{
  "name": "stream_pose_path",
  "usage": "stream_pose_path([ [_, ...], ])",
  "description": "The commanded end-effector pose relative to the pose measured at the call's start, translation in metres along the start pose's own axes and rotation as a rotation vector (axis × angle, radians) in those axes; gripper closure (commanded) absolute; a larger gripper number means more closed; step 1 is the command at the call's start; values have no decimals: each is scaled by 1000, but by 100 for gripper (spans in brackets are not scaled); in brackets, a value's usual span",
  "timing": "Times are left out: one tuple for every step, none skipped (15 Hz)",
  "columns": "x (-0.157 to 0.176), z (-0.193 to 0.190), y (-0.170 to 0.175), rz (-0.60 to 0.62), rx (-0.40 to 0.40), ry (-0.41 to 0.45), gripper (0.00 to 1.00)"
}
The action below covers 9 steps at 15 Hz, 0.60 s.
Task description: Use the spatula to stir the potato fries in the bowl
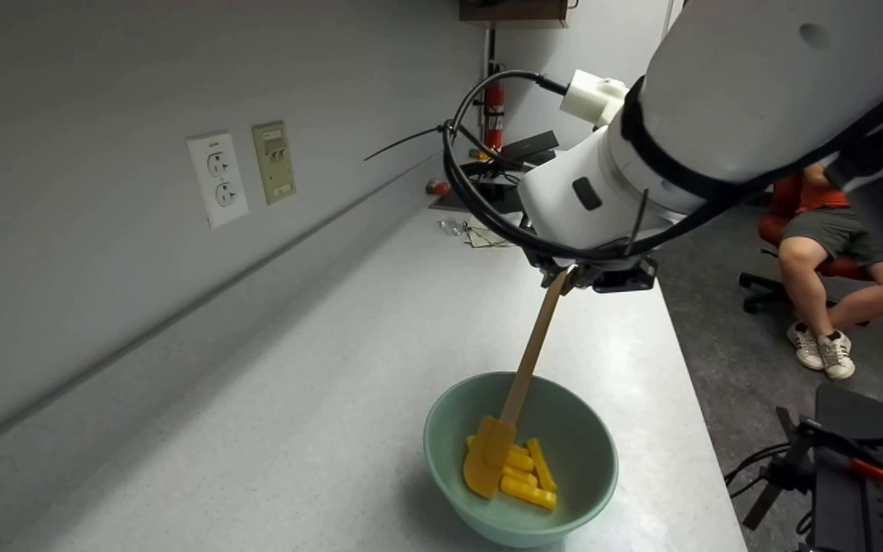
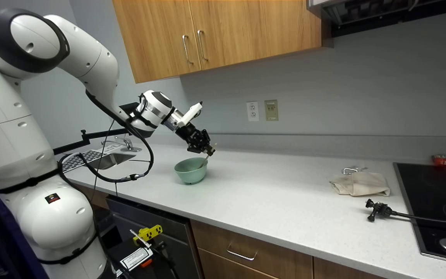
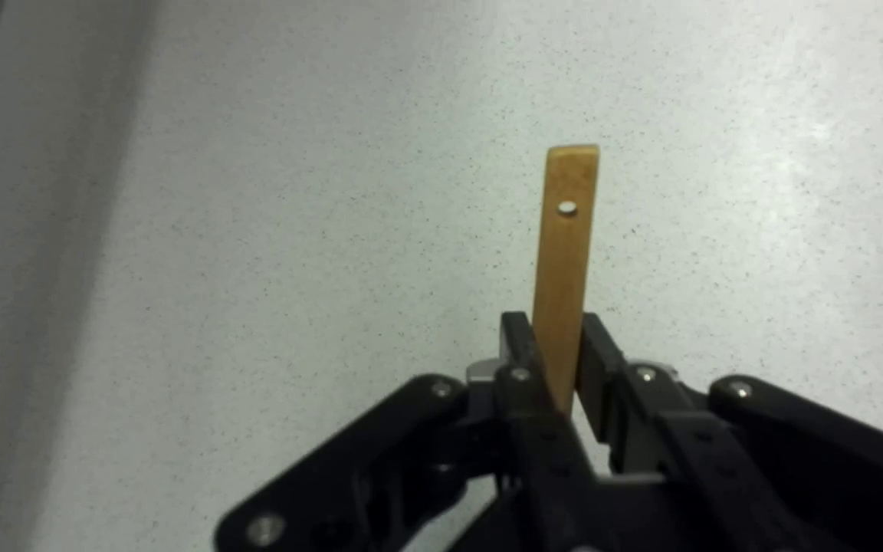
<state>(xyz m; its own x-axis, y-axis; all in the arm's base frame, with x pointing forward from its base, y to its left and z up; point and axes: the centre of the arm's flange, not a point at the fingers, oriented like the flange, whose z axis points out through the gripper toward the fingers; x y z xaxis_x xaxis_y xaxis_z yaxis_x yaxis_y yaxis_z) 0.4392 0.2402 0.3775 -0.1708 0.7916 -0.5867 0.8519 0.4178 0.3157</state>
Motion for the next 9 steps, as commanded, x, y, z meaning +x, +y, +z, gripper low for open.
stream_pose_path([
  [-5, 2, 2, -38, -63, -48, 96],
  [-7, 1, 3, -44, -75, -55, 96],
  [-8, 0, 5, -50, -83, -59, 96],
  [-10, -3, 6, -51, -91, -62, 96],
  [-11, -6, 7, -53, -94, -61, 96],
  [-12, -9, 7, -51, -98, -56, 96],
  [-13, -12, 8, -47, -99, -49, 96],
  [-15, -16, 9, -40, -96, -37, 96],
  [-15, -18, 10, -34, -96, -27, 96],
])
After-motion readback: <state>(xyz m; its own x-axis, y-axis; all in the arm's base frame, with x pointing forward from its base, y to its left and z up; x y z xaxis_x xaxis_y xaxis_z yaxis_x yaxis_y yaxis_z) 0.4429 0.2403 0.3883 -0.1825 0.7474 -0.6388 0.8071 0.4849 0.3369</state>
